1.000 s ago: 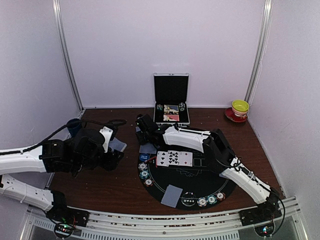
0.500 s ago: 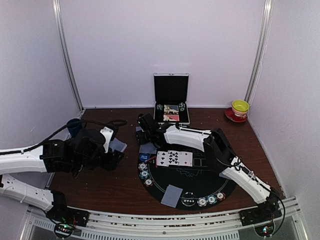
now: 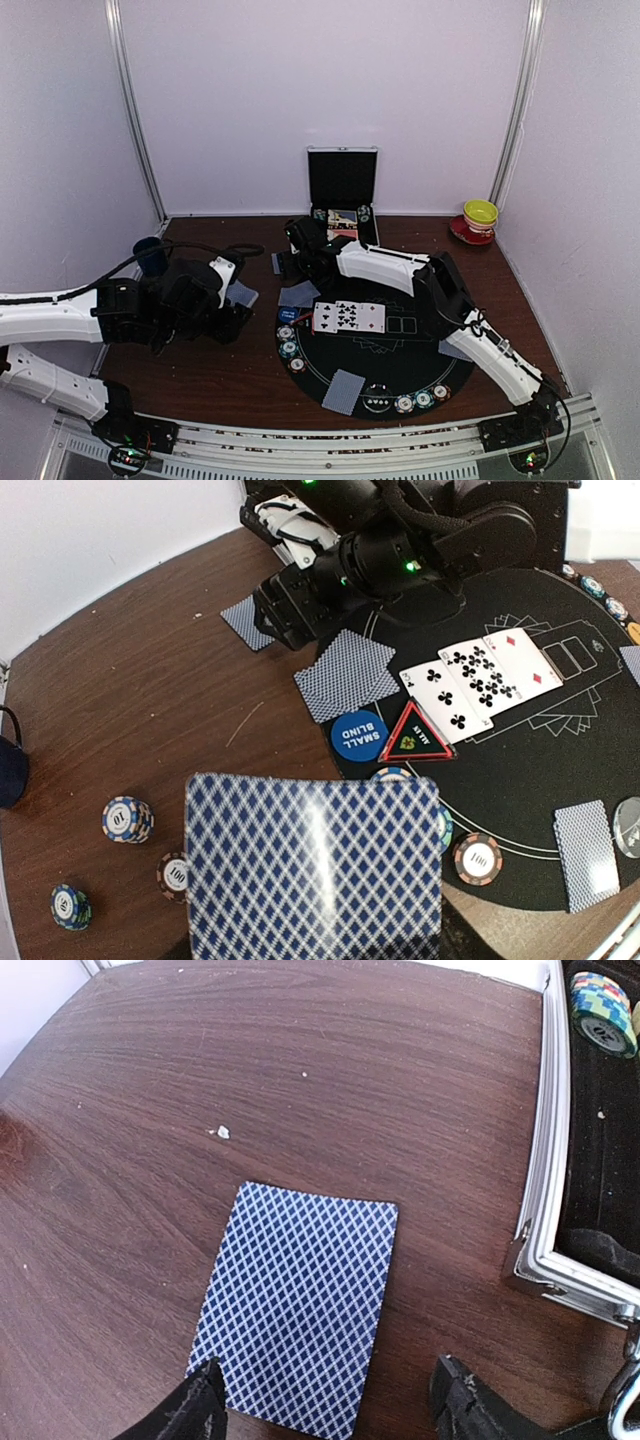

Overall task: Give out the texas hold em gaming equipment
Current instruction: Place the face-down deck piles at the center of the board.

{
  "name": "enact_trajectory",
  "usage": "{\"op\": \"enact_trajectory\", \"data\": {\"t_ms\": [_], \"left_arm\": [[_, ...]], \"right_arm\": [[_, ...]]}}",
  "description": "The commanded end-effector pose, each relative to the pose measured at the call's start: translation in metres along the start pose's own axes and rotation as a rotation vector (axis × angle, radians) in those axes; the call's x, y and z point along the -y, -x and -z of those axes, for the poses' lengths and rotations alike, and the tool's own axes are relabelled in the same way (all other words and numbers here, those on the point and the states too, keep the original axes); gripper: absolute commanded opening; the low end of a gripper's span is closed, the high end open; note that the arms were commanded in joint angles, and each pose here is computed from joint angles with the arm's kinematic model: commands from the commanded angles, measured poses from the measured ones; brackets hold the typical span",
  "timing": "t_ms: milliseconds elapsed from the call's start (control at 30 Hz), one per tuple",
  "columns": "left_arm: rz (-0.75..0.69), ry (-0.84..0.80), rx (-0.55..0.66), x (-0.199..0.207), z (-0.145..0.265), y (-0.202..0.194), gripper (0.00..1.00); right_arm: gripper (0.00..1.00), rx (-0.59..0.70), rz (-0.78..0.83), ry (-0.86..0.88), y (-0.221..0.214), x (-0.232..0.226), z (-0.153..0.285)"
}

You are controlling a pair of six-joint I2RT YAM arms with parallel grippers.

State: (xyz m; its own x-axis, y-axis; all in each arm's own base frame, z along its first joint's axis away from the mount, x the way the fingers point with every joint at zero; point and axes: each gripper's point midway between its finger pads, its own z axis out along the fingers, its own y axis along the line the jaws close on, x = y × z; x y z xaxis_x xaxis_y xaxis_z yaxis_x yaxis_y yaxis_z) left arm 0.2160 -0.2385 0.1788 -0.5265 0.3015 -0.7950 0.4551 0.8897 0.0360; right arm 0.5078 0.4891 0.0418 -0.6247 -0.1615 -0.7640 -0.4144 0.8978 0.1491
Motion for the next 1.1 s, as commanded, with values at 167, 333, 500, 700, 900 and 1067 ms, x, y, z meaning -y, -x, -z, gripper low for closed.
{"op": "enact_trajectory", "data": {"t_ms": [167, 333, 500, 700, 900, 1067], "left_arm": [[0.001, -0.027, 0.048, 0.014, -0.001, 0.026, 0.54], [-0.017, -0.024, 0.028, 0.019, -0.009, 0.027, 0.54], [-0.054, -0.053, 0.016, 0.029, -0.015, 0.027, 0.54], [-0.074, -0.047, -0.009, 0.031, -0.026, 0.028, 0.54], [-0.036, -0.035, -0.049, 0.009, -0.053, 0.029, 0.54], [-0.007, -0.014, -0.113, -0.018, -0.094, 0.024, 0.54]], "right_arm": [[0.74, -0.036, 0.035, 0.234, 0.030, -0.022, 0.031], [0.77, -0.042, 0.081, 0.343, 0.048, -0.027, 0.057], [0.79, -0.048, 0.115, 0.433, 0.065, -0.026, 0.090], [0.82, -0.070, 0.139, 0.452, 0.074, -0.008, 0.126], [0.84, -0.158, 0.262, 0.415, 0.051, 0.017, 0.163], [0.85, -0.168, 0.295, 0.396, 0.036, 0.040, 0.193]]}}
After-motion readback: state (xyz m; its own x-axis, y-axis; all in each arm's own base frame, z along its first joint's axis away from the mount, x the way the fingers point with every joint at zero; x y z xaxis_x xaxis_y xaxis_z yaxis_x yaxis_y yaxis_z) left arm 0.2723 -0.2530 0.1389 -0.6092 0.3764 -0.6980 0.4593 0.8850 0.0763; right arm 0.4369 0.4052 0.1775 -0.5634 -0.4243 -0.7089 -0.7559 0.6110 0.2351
